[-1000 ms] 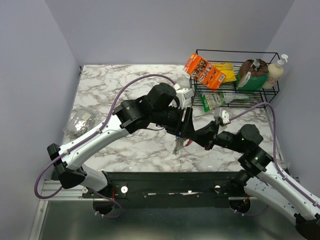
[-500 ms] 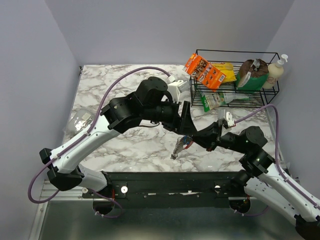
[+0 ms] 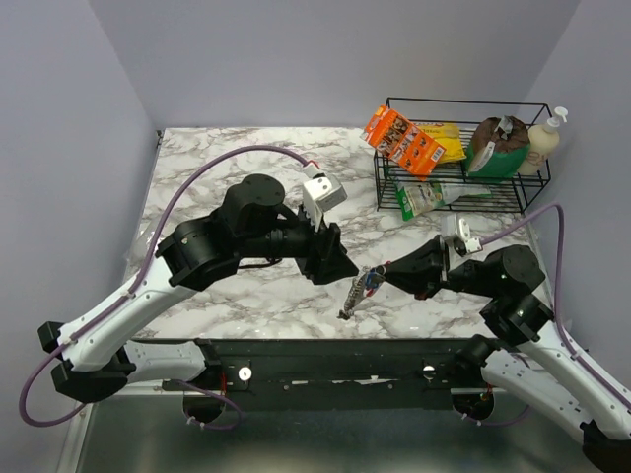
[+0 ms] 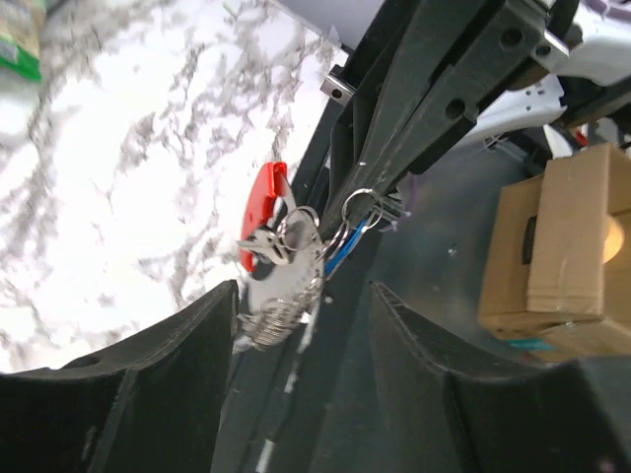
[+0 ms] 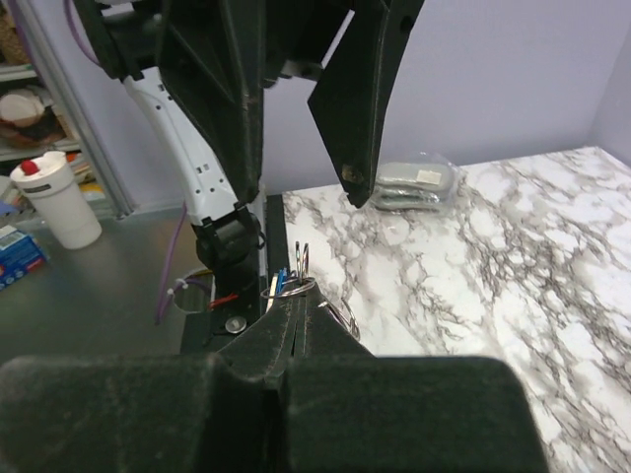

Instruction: Put the keys on the keyring

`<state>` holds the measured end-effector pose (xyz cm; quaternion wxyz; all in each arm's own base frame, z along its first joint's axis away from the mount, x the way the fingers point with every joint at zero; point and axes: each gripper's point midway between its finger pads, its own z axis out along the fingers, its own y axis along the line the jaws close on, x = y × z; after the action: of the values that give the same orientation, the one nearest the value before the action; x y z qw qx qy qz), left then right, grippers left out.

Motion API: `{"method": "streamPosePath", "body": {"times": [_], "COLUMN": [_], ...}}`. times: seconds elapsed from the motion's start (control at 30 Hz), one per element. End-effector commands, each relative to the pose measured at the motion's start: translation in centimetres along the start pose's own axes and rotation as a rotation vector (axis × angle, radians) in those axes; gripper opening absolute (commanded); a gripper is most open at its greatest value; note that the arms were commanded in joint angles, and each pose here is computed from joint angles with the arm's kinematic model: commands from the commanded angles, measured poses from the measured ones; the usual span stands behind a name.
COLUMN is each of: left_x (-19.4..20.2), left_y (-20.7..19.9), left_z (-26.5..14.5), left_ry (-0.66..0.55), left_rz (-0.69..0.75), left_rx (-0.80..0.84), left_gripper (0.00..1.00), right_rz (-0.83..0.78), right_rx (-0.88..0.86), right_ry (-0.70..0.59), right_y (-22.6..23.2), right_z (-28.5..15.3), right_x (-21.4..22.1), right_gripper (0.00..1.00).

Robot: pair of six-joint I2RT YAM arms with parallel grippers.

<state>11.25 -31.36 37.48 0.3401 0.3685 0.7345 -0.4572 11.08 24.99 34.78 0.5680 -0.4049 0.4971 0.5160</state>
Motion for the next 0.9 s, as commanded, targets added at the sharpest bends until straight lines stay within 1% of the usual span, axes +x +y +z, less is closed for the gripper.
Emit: {"method": "streamPosePath", "body": {"times": [0.0,0.07,0.13,0.3,0.5,0.67,0.87], "left_x": [-1.8,-1.6,-1.6,-1.2,-0.4,0.4,1.1], "left_y": [-1.4,-1.9,-2.2,-3.3,-3.9,-3.6,-3.4], "left_z": [-0.7,-0.6,-0.4,0.3,0.7,1.1,1.3], "left_ry": [-0.146,-0.159,-0.161,-0.143,-0.096,-0.06,-0.02], "left_rz": [0.168,0.183,0.191,0.193,0.19,0.185,0.181], "left_rx": [0.101,0.136,0.165,0.255,0.312,0.303,0.307], "left_gripper": [0.53,0.52,0.47,0.4,0.41,0.41,0.38], "right_rz": [-0.016,-0.018,-0.015,-0.006,-0.004,0.0,0.002], "right_rx": [-0.123,-0.134,-0.152,-0.164,-0.153,-0.152,-0.149], "right_ry": [-0.011,-0.015,-0.01,-0.003,-0.007,-0.005,-0.004], "right_y": [2.3,2.5,2.7,2.8,2.7,2.6,2.5], "right_z": [0.1,0.1,0.2,0.2,0.2,0.3,0.4], "right_x": [-1.7,-1.9,-1.9,-1.8,-1.8,-1.8,-1.7], "right_gripper": [0.0,0.0,0.0,0.0,0.0,0.0,0.0]}}
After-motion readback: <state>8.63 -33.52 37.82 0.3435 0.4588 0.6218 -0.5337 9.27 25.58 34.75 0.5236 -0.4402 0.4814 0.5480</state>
